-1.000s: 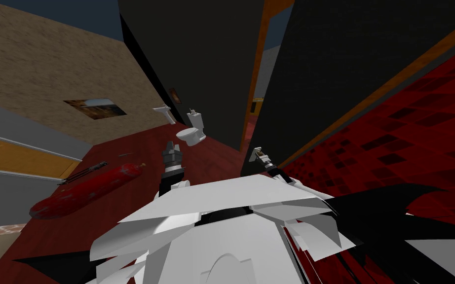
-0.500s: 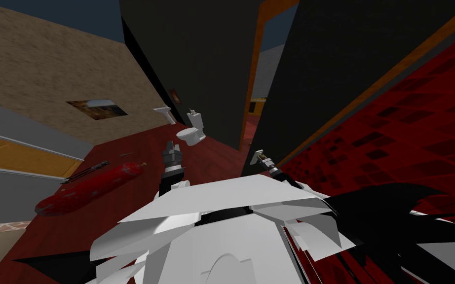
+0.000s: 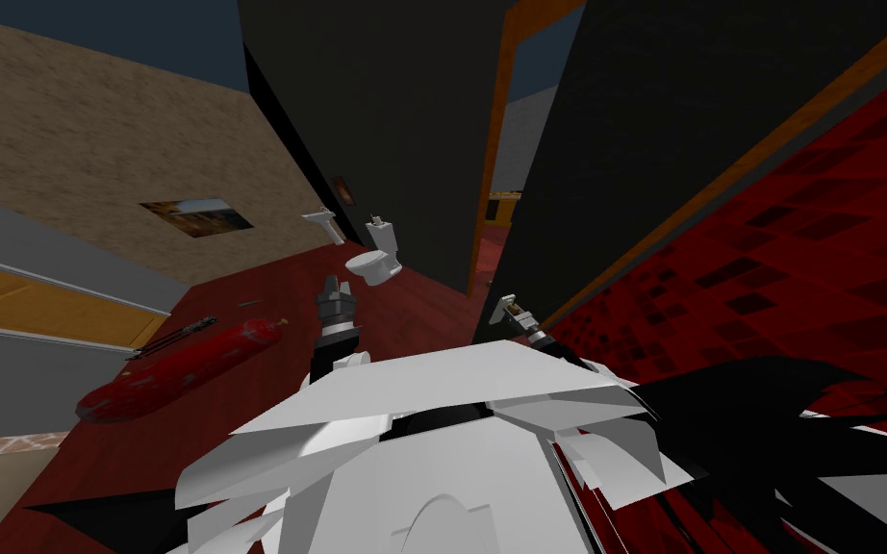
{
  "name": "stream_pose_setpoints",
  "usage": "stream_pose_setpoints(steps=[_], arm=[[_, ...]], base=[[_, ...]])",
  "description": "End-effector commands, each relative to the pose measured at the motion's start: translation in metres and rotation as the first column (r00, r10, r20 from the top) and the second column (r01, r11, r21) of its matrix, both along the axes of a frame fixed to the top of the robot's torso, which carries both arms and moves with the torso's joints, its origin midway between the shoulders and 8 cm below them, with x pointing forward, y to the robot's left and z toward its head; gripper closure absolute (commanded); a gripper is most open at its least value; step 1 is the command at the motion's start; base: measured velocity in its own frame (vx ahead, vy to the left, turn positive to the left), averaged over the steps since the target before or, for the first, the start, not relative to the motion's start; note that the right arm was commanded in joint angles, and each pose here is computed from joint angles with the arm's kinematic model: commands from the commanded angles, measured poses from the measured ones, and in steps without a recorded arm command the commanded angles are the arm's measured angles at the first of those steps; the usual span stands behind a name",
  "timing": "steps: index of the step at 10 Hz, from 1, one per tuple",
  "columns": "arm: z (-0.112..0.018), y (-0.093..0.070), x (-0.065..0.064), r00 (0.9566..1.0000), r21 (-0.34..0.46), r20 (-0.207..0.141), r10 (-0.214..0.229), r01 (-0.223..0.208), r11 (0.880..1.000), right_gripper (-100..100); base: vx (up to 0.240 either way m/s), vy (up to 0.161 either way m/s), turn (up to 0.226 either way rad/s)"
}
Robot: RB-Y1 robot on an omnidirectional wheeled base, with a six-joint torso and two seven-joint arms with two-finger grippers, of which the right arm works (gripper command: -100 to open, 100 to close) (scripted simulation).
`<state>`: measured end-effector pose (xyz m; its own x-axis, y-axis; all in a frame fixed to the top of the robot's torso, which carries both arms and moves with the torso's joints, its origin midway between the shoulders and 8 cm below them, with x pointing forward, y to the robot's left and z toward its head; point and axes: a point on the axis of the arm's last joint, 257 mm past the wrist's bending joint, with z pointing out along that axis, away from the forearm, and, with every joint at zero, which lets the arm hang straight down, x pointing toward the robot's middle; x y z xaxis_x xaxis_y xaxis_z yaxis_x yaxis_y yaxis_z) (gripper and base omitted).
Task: Pull the door open
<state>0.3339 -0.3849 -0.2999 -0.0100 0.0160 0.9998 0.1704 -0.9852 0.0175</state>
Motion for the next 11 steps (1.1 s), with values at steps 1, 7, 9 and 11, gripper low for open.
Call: stream_pose_setpoints(steps=[1, 7, 9, 11], arm=[[-0.004, 0.011, -0.008, 0.9999, 0.013, 0.001, 0.017, -0.017, 1.000, 100], [-0.005, 0.018, -0.032, 0.9990, 0.014, 0.018, 0.041, -0.042, 0.999, 100], [-0.005, 0.019, -0.039, 0.9986, 0.015, 0.022, 0.048, -0.048, 0.999, 100], [-0.005, 0.021, -0.047, 0.9982, 0.015, 0.026, 0.055, -0.055, 0.998, 100]], base=[[0.053, 0.034, 0.031], [0.036, 0.025, 0.028], [0.029, 0.013, 0.016], [0.023, 0.009, 0.029]])
